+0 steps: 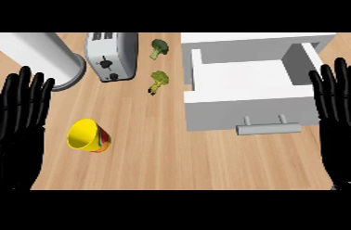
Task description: Pick up the cup, place it into the drawer and close the drawer
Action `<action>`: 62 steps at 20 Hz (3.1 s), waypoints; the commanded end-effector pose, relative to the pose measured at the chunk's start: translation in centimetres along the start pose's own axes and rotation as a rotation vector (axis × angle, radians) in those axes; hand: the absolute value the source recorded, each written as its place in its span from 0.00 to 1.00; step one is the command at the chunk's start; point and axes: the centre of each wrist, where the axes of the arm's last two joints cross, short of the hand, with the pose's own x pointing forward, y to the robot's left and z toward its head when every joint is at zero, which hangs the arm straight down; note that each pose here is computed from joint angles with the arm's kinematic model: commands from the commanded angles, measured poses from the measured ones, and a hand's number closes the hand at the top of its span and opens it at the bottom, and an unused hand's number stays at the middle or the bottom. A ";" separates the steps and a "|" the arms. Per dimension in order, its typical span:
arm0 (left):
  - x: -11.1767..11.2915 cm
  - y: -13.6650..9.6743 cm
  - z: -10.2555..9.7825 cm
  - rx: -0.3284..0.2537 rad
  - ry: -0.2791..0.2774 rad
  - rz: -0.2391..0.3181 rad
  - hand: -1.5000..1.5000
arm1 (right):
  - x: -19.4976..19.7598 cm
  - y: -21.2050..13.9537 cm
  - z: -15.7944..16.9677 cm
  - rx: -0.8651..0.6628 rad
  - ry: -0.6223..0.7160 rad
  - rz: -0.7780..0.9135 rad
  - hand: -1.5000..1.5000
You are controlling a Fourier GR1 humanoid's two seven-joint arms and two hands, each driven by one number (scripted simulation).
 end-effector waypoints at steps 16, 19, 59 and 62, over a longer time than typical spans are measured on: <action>-5.5 10.0 -0.6 -0.229 0.244 0.333 0.00 | -3.4 -0.6 -2.3 0.174 0.164 -0.024 0.00; -10.0 13.5 -0.2 -0.200 0.283 0.294 0.00 | -2.2 -0.3 -2.1 0.178 0.161 -0.022 0.00; -24.7 12.5 9.0 -0.111 0.412 0.155 0.00 | -0.6 -3.0 -6.2 0.191 0.101 0.004 0.00; -24.5 12.8 7.8 -0.125 0.391 0.188 0.00 | -2.5 -1.0 -6.0 0.194 0.102 -0.022 0.00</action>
